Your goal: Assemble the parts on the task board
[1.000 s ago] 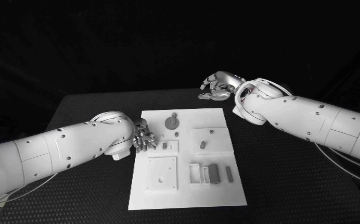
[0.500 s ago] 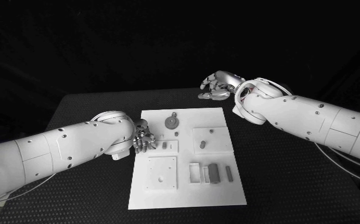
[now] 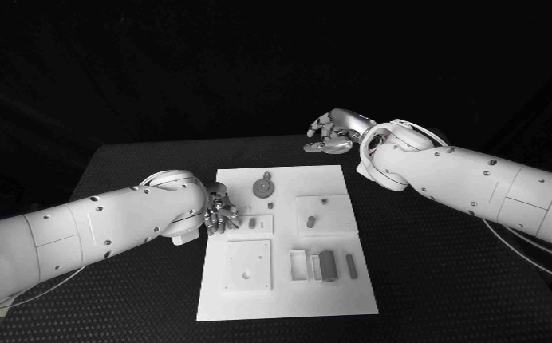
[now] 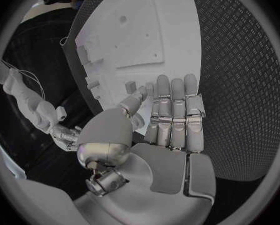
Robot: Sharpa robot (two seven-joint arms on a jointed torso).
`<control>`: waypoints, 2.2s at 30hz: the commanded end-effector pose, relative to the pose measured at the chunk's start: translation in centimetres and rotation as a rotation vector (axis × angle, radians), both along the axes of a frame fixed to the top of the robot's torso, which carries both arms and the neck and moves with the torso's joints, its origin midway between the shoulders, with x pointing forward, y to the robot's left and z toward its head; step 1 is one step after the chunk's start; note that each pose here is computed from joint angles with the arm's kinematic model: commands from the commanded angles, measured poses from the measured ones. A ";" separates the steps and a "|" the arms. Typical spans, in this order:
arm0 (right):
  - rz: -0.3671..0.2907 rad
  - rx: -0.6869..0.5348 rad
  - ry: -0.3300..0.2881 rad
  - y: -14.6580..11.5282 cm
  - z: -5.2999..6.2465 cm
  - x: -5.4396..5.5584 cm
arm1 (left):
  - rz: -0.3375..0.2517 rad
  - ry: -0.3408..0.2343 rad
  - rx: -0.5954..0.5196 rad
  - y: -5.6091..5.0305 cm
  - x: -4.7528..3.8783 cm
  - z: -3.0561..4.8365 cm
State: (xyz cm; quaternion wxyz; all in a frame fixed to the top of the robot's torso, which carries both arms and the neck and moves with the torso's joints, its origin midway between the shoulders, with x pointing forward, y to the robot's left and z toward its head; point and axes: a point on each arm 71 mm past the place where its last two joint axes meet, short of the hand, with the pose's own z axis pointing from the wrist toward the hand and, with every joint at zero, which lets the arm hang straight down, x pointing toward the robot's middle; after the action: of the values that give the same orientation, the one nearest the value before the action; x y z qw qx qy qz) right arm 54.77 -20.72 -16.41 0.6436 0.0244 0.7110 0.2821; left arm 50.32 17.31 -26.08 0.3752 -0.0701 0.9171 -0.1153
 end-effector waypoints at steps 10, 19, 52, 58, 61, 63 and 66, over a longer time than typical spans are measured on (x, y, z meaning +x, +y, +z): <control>0.013 -0.003 0.006 0.2 0.0 0.0 | -0.014 0.013 0.032 -0.8 0.25 -0.55; 0.013 -0.003 0.007 0.2 -0.1 0.0 | -0.025 0.021 0.037 -1.1 0.22 -0.77; 0.013 -0.003 0.013 0.3 -0.3 0.0 | 0.027 -0.050 0.000 0.2 0.62 -0.36; 0.071 -0.043 -0.004 1.3 -0.7 -0.4 | 0.124 -0.082 -0.119 1.6 0.73 0.24; 0.117 -0.080 -0.030 2.2 -1.0 -0.8 | 0.169 -0.089 -0.226 2.5 0.85 1.02; 0.144 -0.096 -0.043 2.6 -1.2 -1.2 | 0.177 -0.109 -0.301 2.9 0.92 1.64; 0.175 -0.099 -0.044 3.2 -1.4 -1.4 | 0.193 -0.139 -0.414 3.6 1.02 2.42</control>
State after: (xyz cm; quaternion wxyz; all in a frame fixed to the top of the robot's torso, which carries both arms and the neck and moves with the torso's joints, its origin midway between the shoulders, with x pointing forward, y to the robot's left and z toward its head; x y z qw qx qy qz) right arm 53.66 -18.14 -17.85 0.6327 -0.0309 0.7145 0.2970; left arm 51.18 21.58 -24.34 0.4164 -0.1863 0.8700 -0.1871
